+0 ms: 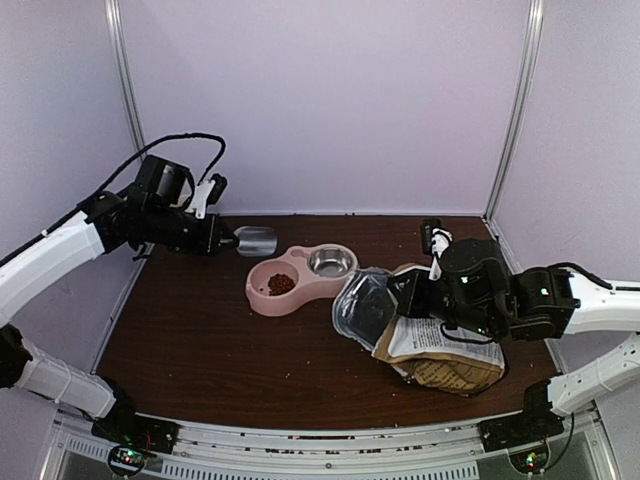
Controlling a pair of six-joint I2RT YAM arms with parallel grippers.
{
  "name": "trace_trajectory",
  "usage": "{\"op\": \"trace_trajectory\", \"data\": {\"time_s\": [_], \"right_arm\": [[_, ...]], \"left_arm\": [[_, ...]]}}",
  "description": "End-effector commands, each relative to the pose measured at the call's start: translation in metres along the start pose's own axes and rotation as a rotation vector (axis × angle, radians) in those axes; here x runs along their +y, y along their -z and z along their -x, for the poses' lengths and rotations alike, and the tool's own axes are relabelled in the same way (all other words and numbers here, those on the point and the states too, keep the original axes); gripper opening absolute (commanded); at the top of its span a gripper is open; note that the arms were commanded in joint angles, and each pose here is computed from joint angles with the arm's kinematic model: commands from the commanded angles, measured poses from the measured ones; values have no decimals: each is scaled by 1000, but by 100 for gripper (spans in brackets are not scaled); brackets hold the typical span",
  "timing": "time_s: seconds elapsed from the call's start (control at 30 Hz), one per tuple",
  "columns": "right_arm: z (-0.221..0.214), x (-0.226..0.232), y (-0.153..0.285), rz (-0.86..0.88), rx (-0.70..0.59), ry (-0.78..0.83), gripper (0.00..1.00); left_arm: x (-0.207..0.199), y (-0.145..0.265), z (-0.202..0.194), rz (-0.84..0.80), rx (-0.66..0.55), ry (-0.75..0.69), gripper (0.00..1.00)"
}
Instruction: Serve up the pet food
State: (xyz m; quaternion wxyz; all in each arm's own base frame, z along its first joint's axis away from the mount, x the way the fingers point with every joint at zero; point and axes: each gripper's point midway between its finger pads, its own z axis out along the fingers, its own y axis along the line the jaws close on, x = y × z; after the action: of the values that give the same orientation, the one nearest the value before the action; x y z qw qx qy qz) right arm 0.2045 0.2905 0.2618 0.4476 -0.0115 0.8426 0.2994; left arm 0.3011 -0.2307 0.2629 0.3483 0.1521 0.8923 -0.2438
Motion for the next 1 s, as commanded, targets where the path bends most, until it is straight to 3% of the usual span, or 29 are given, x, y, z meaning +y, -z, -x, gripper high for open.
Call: {"op": "trace_trajectory", "data": {"time_s": [0.0,0.13,0.37,0.53,0.73,0.83,0.93,0.97], "right_arm": [[-2,7,-5,13,14,75,0],[-16,15,-14,24,50,96,0],[-36,37,-22,61,85,121,0],[-43,61,-23,107,100,136,0],[-54,75,-24,126,127,150,0],[-49,76,-23,111,107,120,0],[-46,54,-19,2,108,211,0],[-43,51,-17,-7,103,206,0]], "left_arm": [[-66,25,-25,-297,27,-2,0],[-96,30,-71,-354,141,-14,0],[-134,41,-87,-490,118,15,0],[-122,-1,-110,-376,205,63,0],[-160,-36,-109,-414,202,15,0],[-151,-70,-108,-268,152,-23,0],[-131,-109,-107,-57,128,-40,0],[-138,-120,-108,-69,134,-48,0]]}}
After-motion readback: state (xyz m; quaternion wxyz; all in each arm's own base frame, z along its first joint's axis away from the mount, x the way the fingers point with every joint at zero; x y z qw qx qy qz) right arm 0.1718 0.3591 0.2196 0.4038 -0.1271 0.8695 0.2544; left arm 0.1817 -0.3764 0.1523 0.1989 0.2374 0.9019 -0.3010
